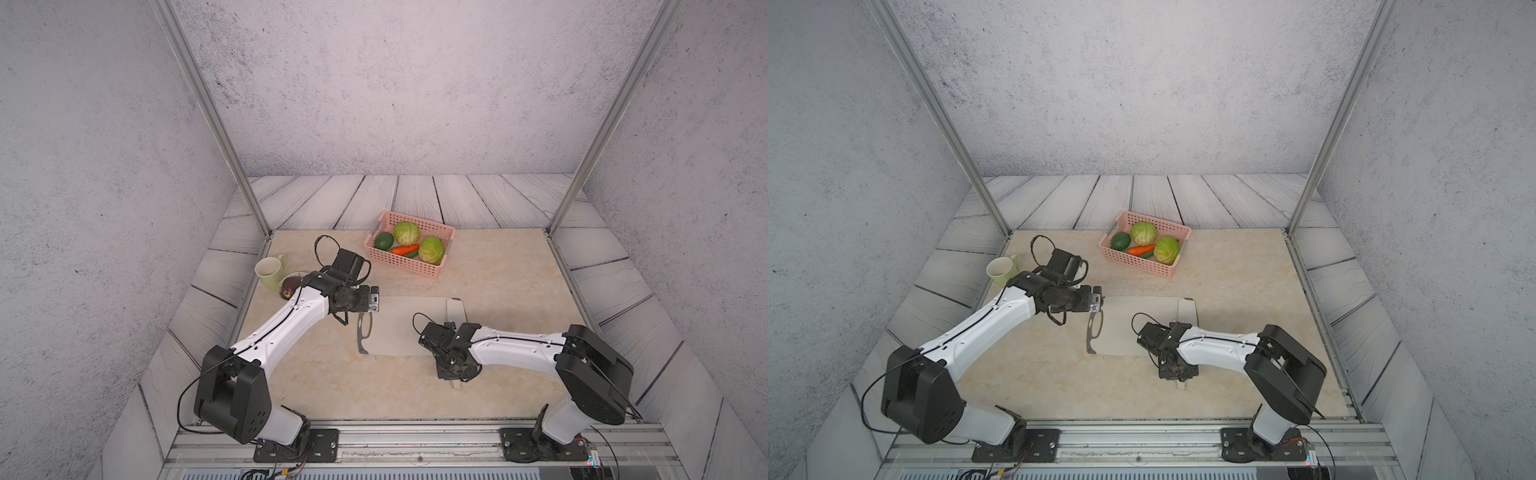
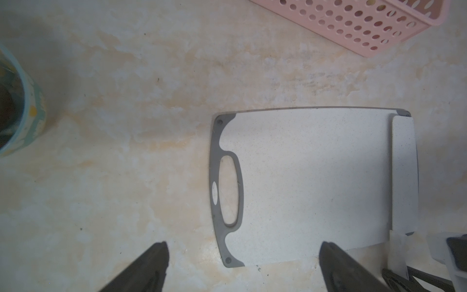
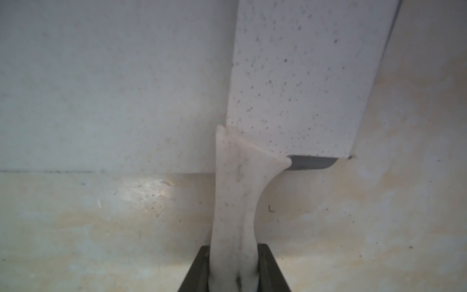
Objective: Align the knife with the edge of the cutting board
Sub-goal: Adjust the knife at the edge of the cutting board.
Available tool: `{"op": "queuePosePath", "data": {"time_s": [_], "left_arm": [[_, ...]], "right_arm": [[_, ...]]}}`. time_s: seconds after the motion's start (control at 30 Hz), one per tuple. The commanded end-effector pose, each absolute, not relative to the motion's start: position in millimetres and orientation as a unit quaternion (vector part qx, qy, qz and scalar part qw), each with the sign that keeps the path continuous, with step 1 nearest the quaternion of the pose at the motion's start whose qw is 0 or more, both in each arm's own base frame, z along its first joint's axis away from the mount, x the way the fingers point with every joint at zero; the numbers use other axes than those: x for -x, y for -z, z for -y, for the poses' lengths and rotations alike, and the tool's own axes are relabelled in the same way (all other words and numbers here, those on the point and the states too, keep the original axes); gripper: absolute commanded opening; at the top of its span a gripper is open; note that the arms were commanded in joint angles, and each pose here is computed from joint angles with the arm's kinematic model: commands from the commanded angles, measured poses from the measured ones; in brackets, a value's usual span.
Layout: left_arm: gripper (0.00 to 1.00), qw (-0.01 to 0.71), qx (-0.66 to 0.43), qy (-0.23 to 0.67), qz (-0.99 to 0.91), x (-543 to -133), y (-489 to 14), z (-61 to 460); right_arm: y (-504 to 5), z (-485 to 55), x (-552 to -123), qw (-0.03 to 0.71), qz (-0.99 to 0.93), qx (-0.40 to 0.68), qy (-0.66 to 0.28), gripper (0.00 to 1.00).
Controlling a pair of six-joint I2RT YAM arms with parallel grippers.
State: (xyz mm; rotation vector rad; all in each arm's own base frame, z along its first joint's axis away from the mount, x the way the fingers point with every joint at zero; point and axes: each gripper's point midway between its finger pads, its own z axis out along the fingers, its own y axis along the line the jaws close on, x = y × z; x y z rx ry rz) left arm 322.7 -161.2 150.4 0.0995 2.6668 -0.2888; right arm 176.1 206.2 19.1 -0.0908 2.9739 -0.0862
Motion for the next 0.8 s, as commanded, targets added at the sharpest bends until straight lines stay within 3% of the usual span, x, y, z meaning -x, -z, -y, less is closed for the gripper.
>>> {"op": "queuePosePath", "data": {"time_s": [0.0, 0.77], "left_arm": [[0.98, 0.229, -0.042, 0.098, -0.968, -324.1, -155.1, 161.9], [0.98, 0.23, -0.045, 0.096, -0.967, -323.6, -155.8, 162.0]], "right_arm": [[-23.6, -200.4, -179.1, 0.093, -0.995, 0.03, 0.035, 0.29], [-24.0, -202.2, -183.1, 0.094, -0.995, 0.031, 0.034, 0.29]]}}
